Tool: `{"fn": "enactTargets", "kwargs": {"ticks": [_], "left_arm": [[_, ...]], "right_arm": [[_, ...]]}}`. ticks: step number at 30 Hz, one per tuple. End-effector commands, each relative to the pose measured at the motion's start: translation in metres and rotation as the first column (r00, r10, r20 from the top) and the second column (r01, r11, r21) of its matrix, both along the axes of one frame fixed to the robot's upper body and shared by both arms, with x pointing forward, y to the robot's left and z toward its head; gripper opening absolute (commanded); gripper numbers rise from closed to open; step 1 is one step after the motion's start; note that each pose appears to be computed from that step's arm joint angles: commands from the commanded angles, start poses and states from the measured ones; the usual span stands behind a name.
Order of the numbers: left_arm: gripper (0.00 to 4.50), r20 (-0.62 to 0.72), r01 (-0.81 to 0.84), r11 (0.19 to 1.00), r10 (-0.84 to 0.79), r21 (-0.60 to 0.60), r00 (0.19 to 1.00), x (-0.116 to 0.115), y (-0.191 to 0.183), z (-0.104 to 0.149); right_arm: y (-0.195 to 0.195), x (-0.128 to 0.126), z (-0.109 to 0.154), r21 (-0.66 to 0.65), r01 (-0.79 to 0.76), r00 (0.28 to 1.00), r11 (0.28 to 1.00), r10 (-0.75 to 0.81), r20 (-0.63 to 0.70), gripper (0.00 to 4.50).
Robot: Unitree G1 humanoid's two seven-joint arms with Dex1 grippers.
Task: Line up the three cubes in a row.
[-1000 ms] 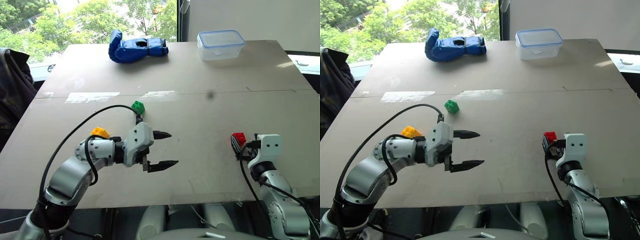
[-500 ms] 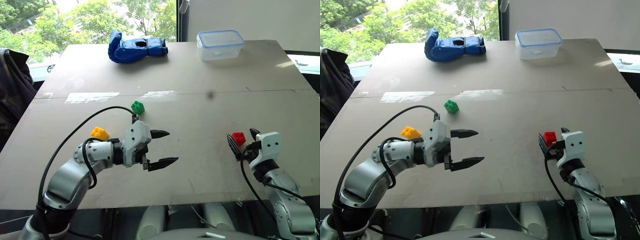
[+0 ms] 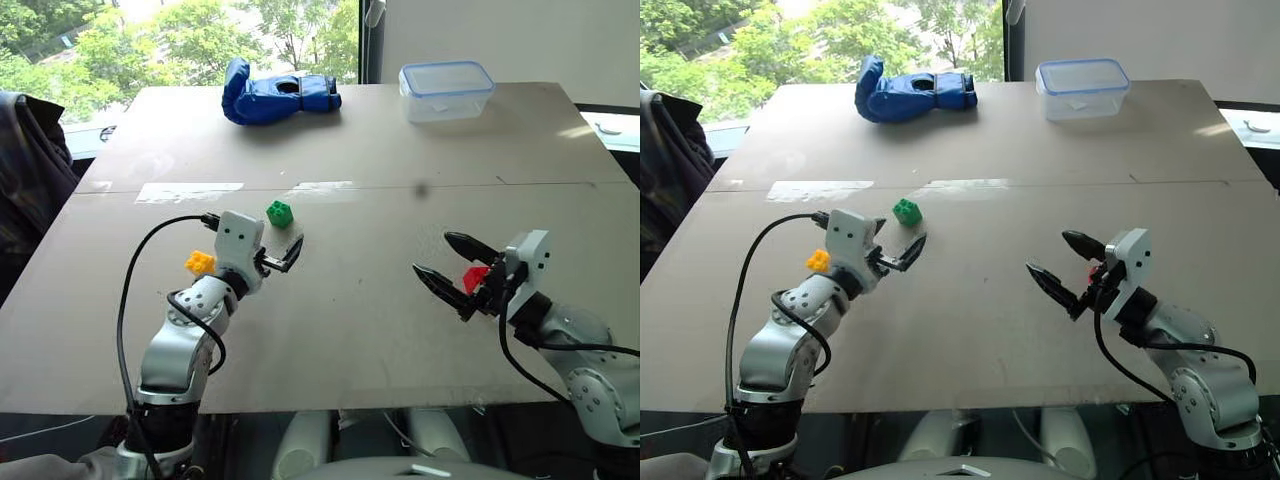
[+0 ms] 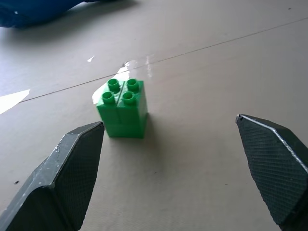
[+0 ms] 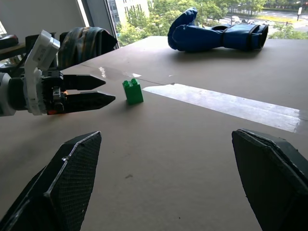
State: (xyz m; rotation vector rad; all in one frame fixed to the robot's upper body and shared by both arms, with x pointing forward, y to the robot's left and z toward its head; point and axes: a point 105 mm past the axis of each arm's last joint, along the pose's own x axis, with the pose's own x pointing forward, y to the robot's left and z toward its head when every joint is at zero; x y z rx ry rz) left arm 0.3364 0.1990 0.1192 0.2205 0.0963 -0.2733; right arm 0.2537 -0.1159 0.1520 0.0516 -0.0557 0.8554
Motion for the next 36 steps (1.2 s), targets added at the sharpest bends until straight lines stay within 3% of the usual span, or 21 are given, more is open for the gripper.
{"fn": "enactTargets", "kwargs": {"ticks": [1, 12, 17, 26, 27, 29, 33, 36], "left_arm": [[4.50, 0.031, 0.044, 0.997, -0.046, 0.065, 0.998, 0.011, 0.005, 0.007], [4.50, -0.088, 0.284, 0.954, -0.277, 0.094, 0.957, 0.048, -0.003, -0.018], [4.50, -0.099, 0.280, 0.953, -0.269, 0.113, 0.958, 0.068, 0.001, -0.018], [4.50, -0.085, 0.303, 0.947, -0.296, 0.102, 0.952, 0.072, 0.000, -0.019], [3.98, -0.083, 0.305, 0.947, -0.298, 0.105, 0.951, 0.072, 0.001, -0.019], [3.36, -0.083, 0.306, 0.946, -0.298, 0.106, 0.951, 0.071, 0.002, -0.020], [1.47, -0.095, 0.307, 0.946, -0.298, 0.104, 0.950, 0.068, 0.004, -0.024], [1.34, -0.092, 0.306, 0.946, -0.297, 0.104, 0.950, 0.065, 0.004, -0.025]], "right_arm": [[0.010, -0.006, 0.007, -0.007, -0.040, 0.998, 0.999, 0.040, 0.050, 4.44], [0.017, -0.011, 0.008, 0.002, -0.057, 0.997, 0.998, 0.057, 0.056, 4.44], [0.017, -0.008, 0.008, -0.001, -0.053, 0.997, 0.999, 0.053, 0.065, 4.44], [0.017, -0.007, 0.007, -0.004, -0.047, 0.996, 0.999, 0.047, 0.076, 4.44], [0.018, -0.006, 0.007, -0.003, -0.046, 0.996, 0.999, 0.047, 0.077, 4.50], [0.018, -0.006, 0.006, 0.000, -0.046, 0.996, 0.999, 0.046, 0.077, 4.50], [0.019, -0.006, 0.006, 0.000, -0.049, 0.996, 0.999, 0.049, 0.079, 4.50], [0.018, -0.005, 0.005, -0.003, -0.048, 0.996, 0.999, 0.048, 0.079, 4.50]]}}
